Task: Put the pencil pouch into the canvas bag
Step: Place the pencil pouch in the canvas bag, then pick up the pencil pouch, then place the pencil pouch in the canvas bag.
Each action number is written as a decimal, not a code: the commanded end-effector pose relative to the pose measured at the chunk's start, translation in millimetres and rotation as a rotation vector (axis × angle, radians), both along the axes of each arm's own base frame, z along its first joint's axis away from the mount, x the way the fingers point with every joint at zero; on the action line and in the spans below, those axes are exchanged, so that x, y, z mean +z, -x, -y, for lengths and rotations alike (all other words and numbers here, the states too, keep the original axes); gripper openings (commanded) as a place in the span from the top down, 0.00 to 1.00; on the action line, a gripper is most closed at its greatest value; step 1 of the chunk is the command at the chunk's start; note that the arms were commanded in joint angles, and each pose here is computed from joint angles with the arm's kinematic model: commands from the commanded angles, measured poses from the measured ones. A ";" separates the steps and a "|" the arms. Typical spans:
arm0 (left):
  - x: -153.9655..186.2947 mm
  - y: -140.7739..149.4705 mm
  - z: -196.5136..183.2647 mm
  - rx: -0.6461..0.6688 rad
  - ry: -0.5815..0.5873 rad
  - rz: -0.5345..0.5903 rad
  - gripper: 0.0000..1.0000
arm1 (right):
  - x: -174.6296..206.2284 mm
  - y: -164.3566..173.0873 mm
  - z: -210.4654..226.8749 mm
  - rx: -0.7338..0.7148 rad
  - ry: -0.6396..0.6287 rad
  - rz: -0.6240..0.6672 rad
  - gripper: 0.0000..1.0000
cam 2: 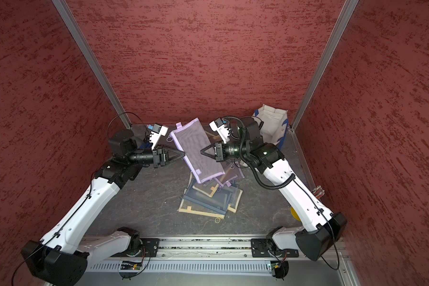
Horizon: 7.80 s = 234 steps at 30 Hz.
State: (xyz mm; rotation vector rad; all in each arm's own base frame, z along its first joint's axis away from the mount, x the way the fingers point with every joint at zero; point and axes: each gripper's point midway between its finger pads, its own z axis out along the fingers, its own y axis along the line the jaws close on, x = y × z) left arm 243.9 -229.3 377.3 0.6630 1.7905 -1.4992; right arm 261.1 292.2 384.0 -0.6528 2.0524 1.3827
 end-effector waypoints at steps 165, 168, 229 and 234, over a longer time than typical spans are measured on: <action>-20.0 22.0 79.0 0.087 -0.022 -0.108 0.67 | 1.9 42.5 55.5 -0.095 -0.154 0.100 1.00; -30.2 4.8 73.3 0.170 -0.040 -0.134 0.40 | 5.5 26.2 58.2 -0.156 -0.120 0.127 1.00; -249.5 -71.2 6.0 0.522 -0.495 -0.670 0.13 | -158.0 -300.7 319.1 -1.185 0.498 -0.218 1.00; -262.8 -82.6 -0.7 0.537 -0.459 -0.713 0.17 | -160.9 -299.6 318.2 -1.168 0.512 -0.222 0.82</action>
